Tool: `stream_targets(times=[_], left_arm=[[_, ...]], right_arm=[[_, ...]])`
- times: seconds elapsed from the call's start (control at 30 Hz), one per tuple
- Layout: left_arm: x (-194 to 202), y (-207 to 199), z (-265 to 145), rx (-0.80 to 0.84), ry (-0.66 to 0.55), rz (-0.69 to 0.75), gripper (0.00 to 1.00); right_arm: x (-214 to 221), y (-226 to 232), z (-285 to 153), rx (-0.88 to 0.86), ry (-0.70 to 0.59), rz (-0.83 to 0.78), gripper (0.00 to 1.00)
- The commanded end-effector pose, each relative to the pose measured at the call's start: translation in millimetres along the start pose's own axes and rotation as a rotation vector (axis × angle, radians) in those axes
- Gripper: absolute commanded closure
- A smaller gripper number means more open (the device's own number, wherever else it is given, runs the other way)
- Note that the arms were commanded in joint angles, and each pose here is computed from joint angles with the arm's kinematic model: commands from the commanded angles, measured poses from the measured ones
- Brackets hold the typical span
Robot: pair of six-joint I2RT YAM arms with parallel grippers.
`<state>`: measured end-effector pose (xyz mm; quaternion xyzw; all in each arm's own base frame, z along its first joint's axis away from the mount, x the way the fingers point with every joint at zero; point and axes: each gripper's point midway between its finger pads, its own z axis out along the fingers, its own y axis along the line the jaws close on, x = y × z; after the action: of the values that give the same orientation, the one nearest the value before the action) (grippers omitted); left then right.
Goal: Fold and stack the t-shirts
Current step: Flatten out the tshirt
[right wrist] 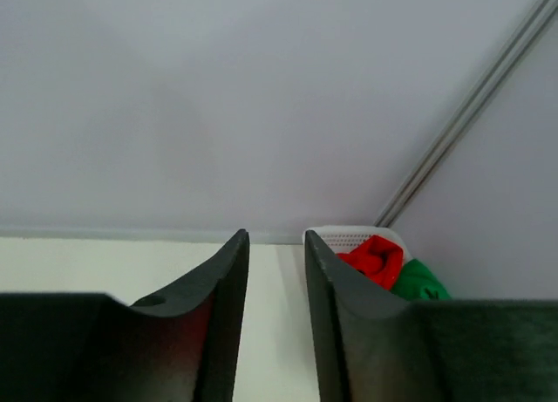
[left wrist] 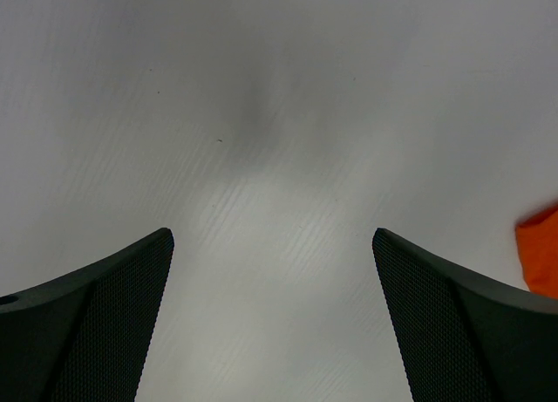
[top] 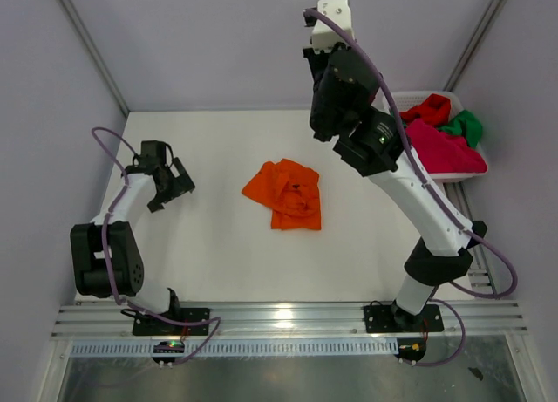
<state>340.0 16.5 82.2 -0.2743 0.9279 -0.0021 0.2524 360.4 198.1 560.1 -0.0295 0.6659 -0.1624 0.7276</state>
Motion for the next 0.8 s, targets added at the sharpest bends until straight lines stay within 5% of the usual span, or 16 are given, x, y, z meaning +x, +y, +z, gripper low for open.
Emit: stream_targets(times=[0.0,0.1,0.2,0.33,0.6,0.77], left_arm=[[-16,-9,-6,0.031,-0.031,-0.016,0.01],[-16,-8,-6,0.023,-0.03,-0.015,0.01],[-14,-6,-5,0.018,-0.026,-0.013,0.01],[-13,-7,-4,0.017,-0.019,-0.009,0.01],[-13,-6,-6,0.017,-0.021,-0.008,0.01],[-12,-9,-6,0.034,-0.014,-0.009,0.01]], right_arm=[[47,14,2,-0.022,0.118,-0.065,0.58],[140,89,-9,-0.212,0.313,-0.049,0.21],[219,143,-24,-0.322,0.48,-0.049,0.2],[266,181,-40,-0.429,0.592,-0.048,0.2],[321,183,-48,-0.364,0.744,0.017,0.19],[360,180,-54,-0.333,0.852,0.253,0.19]])
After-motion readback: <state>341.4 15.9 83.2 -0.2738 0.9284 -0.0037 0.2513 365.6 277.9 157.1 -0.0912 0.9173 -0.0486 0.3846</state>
